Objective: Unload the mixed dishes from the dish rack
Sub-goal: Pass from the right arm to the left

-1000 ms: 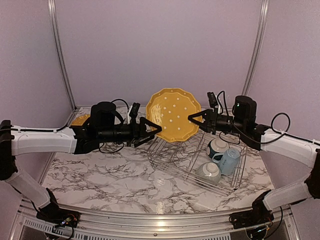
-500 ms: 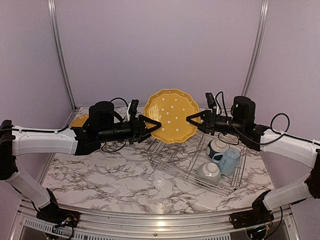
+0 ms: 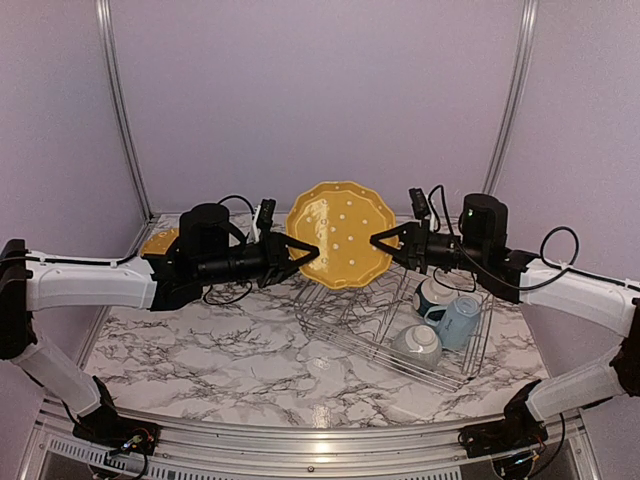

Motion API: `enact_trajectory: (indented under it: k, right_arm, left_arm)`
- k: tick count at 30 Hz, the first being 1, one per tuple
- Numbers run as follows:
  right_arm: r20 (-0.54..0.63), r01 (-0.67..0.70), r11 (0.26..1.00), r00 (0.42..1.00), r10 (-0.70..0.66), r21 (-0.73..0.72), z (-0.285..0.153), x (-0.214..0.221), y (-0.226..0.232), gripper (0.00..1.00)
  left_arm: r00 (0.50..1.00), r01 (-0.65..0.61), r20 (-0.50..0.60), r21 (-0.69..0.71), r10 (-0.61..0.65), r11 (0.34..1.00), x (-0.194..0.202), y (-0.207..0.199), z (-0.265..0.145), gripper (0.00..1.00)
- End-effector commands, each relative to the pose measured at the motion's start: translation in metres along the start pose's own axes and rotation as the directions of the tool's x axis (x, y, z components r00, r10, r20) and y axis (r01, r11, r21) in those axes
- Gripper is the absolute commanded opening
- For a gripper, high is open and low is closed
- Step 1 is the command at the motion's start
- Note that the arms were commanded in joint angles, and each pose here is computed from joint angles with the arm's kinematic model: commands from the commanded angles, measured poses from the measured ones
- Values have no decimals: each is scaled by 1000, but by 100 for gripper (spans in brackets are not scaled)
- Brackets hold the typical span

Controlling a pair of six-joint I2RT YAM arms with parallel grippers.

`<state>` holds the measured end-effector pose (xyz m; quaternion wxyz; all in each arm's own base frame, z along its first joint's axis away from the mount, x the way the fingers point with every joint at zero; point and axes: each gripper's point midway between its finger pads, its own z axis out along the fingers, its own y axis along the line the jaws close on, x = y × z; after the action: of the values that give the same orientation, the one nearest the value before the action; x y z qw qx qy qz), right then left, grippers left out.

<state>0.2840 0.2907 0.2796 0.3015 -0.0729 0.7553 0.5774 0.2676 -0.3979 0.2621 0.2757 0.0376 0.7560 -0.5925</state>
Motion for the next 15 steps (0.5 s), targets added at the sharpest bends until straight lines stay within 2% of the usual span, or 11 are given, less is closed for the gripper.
enact_trajectory:
  k: [1,3,5,8,11,13,15]
  right_arm:
    - [110,143,985,985,-132,-94,-2,-28,46,0]
    - [113,145,987,984,-137,-68,-2,-29,43,3]
    - [118,152,988,982,-147,-33,-2,-31,38,13]
    - [124,159,987,979,-159,10,-5,-32,33,35]
    - [131,161,986,978,-165,41,-8,-32,28,65]
    - [131,163,985,977,-170,57,-9,-32,26,78]
    - [130,170,983,975,-179,74,-11,-32,24,82]
  left_arm:
    - [999,22,45,64,-25,998,-13,-18,-1,0]
    - [998,33,51,62,-36,998,-15,-16,-3,0]
    - [997,46,59,71,-50,996,-19,-15,-5,0]
    - [994,73,79,94,-80,993,-26,-13,-12,0]
    - [988,93,110,104,-104,990,-36,-8,-21,0]
    - [985,100,130,107,-114,989,-43,-5,-28,0]
    - [981,106,154,105,-122,989,-51,-2,-37,0]
